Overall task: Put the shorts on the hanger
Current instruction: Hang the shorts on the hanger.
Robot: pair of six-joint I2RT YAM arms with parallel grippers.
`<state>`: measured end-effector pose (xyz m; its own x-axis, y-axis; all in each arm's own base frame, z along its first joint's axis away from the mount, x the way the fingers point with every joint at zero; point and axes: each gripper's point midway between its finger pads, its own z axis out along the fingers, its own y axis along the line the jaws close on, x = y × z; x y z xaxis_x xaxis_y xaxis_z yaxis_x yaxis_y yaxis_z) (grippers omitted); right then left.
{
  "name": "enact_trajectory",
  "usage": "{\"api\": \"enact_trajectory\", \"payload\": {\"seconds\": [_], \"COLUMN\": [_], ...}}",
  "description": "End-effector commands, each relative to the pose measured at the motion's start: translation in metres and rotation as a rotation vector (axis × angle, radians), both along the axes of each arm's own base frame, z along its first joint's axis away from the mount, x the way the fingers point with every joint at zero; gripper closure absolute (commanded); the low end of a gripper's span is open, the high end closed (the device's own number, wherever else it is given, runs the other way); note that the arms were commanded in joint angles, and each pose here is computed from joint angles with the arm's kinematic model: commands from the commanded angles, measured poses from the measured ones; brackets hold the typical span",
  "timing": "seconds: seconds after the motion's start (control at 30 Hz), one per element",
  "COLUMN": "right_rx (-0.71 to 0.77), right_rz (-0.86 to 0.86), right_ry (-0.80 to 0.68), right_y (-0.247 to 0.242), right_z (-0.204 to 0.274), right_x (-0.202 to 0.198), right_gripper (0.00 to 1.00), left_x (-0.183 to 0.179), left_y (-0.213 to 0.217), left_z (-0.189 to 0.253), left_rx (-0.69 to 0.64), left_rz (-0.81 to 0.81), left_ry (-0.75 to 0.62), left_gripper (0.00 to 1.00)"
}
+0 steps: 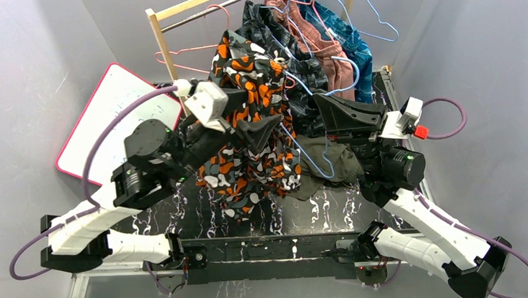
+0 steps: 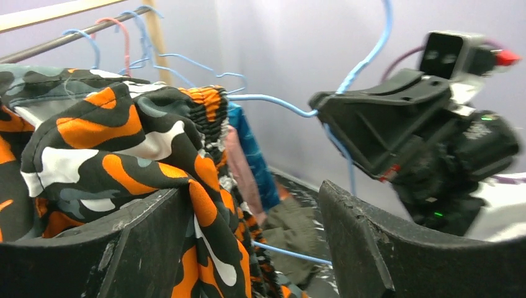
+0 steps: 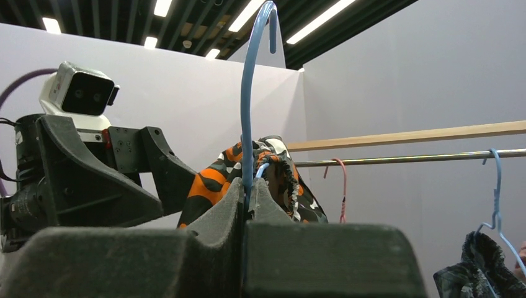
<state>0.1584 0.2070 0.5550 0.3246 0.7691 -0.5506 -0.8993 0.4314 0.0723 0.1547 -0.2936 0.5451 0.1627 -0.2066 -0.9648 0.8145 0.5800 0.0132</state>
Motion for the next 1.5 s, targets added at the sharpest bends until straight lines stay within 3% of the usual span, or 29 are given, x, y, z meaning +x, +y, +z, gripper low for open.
{"api": "enact_trajectory", "payload": {"seconds": [0.0,0.13,0.4,0.5,0.73,0.93,1.3,1.47], "right_rx": [0.068,0.055,0.049,0.048,0.044,0.032,0.022,0.022], "right_rz": [-0.055,-0.074,-0.081,-0.074,-0.077,-0.096,-0.1,-0.097], "right_ry": [-0.065,-0.067,-0.075,-0.076,-0.069,-0.054,-0.055,-0.053], "right_y": [-0.022,-0.024,-0.025,-0.023,-0.021,-0.021,-0.021,-0.02], "right_z": [0.03,0.031,0.035,0.035,0.036,0.031,0.027,0.026], "right_x": [-0.012,-0.013,-0.014,-0.013,-0.011,-0.006,-0.007,-0.006], "right_gripper": [1.0,1.0,1.0,1.0,1.0,1.0,1.0,1.0], "left_x": [0.028,0.029,0.004,0.002,0.001,0.029,0.065,0.064], "left_y": [0.033,0.074,0.125,0.115,0.04,0.0,0.027,0.038], "left_z": [0.032,0.051,0.066,0.067,0.057,0.028,-0.003,-0.004], "left_rx": [-0.047,-0.101,-0.2,-0.197,-0.133,-0.048,0.037,0.02], "left_rz": [0.233,0.329,0.295,0.262,0.097,0.174,0.458,0.48], "left_ry": [-0.069,-0.105,-0.167,-0.167,-0.131,-0.054,-0.027,-0.05], "left_gripper": [0.28,0.26,0.24,0.24,0.24,0.27,0.28,0.32]}}
